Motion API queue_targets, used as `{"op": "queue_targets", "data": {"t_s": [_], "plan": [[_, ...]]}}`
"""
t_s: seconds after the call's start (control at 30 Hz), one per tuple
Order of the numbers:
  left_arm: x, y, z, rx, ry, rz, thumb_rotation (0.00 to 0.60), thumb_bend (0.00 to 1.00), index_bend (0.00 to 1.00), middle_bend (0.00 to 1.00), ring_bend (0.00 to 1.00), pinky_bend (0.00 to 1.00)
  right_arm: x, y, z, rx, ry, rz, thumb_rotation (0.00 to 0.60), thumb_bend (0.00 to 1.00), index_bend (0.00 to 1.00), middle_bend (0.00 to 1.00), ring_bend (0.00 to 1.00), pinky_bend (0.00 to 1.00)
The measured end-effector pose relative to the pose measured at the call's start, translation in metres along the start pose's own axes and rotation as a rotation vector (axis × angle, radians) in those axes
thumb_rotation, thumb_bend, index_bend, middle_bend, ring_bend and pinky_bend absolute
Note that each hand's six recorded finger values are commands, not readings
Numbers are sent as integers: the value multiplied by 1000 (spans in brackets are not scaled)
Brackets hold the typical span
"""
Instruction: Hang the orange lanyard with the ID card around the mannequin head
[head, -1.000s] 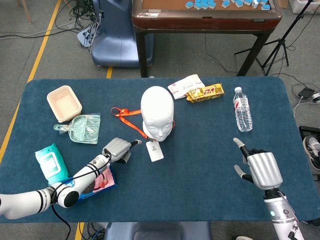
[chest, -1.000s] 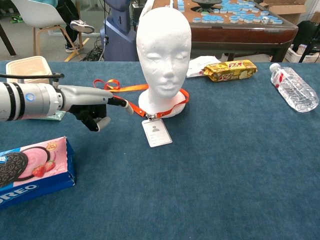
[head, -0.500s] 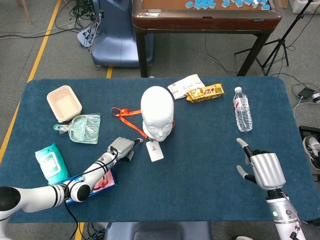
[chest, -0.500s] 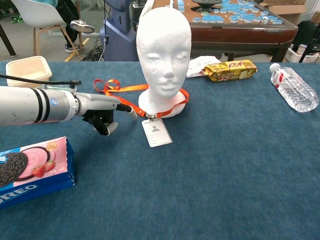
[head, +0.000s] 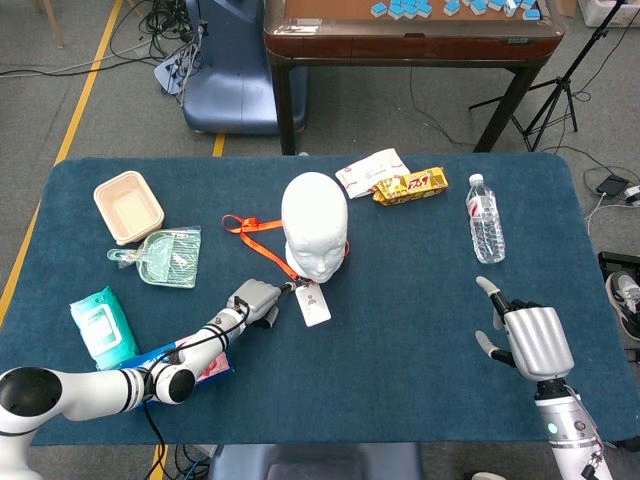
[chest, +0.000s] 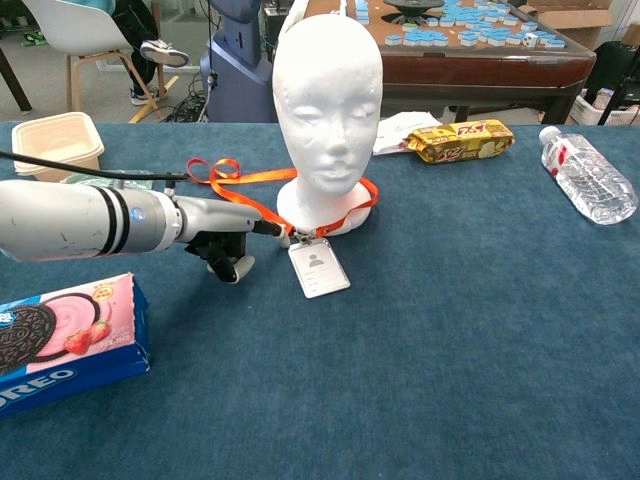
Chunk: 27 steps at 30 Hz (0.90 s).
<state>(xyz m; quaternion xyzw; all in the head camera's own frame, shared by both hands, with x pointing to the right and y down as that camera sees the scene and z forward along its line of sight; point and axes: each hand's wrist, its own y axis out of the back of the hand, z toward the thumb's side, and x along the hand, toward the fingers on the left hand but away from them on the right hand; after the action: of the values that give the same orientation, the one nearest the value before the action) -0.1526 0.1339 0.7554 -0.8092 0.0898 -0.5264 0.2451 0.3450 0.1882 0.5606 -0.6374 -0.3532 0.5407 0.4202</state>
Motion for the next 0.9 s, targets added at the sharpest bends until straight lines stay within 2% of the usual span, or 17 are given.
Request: {"op": "queue_targets", "data": {"t_s": [0.27, 0.47, 0.63, 0.9], "plan": [[-14, -10, 16, 35, -61, -46, 536, 662, 120, 908, 920, 881, 2, -1, -1, -8, -3, 0, 600, 284, 178, 603, 590, 659], [-36, -16, 32, 60, -133, -86, 528, 658, 122, 897, 912, 880, 3, 0, -1, -13, -2, -4, 600, 285, 178, 603, 590, 659], [-45, -4, 31, 39, -144, -43, 530, 657, 122, 896, 911, 880, 3, -1, -1, -18, -6, -2, 600, 284, 178, 603, 590, 659], [-31, 10, 36, 6, -138, 8, 533, 656, 99, 896, 911, 880, 3, -1, -3, -20, -10, -2, 600, 285, 178, 603, 590, 659]]}}
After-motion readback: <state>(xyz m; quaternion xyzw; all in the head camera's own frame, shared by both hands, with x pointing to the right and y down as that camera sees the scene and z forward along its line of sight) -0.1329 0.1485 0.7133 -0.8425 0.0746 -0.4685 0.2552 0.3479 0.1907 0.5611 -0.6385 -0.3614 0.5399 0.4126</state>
